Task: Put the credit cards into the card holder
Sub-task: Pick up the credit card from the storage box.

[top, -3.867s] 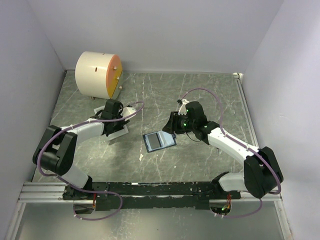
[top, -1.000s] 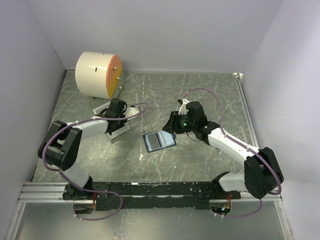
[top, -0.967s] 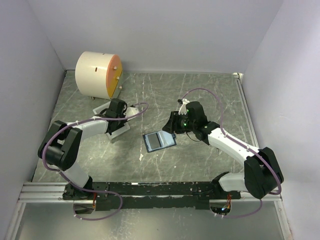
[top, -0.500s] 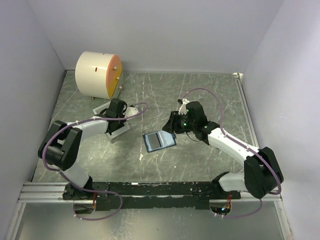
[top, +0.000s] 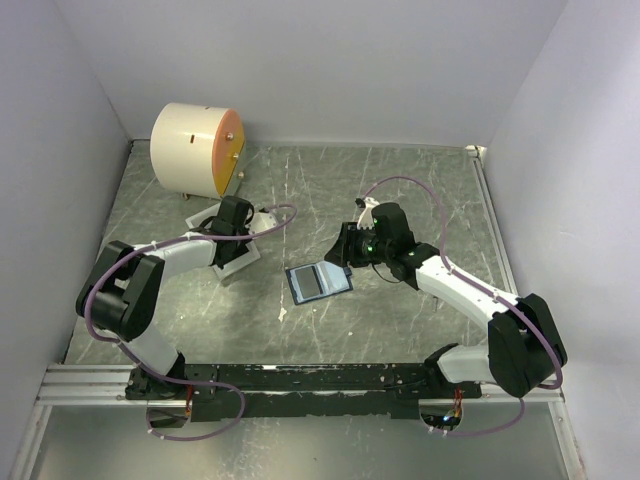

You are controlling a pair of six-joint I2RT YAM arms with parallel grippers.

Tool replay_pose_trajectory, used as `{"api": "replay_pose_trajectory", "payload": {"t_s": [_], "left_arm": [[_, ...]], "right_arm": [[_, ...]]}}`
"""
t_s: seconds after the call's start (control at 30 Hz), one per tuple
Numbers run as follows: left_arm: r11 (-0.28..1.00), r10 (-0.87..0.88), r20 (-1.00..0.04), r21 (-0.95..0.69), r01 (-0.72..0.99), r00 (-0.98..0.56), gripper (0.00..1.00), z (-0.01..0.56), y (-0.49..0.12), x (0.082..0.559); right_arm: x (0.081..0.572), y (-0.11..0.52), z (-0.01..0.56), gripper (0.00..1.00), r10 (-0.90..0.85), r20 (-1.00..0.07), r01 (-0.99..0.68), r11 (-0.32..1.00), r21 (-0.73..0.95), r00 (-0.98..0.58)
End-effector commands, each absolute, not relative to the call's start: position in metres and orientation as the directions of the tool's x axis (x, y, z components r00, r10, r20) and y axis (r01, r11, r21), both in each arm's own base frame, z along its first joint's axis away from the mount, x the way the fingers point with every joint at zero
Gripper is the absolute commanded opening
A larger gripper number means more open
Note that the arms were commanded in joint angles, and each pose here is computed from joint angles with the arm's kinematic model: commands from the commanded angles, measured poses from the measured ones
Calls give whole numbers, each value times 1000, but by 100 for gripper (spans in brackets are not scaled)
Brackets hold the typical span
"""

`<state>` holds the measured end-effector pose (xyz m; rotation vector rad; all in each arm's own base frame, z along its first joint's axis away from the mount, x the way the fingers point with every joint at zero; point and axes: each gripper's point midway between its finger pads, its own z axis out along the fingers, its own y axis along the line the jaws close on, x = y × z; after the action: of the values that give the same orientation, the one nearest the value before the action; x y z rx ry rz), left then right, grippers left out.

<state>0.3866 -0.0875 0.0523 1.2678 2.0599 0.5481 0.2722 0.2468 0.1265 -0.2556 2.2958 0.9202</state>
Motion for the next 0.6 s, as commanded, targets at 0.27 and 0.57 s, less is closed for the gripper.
{"api": "replay_pose_trajectory", "payload": {"t_s": [0.27,0.57], "left_arm": [[470,882,-343,680,563,-322,7,83,-88,398],[538,841,-414,699,471,-347,7,131,-84,399]], "right_arm": [[278,247,134,41,77,-646,-395,735,552,-759],[276,244,136,41,73,-655,-399,740,541,-752]]}}
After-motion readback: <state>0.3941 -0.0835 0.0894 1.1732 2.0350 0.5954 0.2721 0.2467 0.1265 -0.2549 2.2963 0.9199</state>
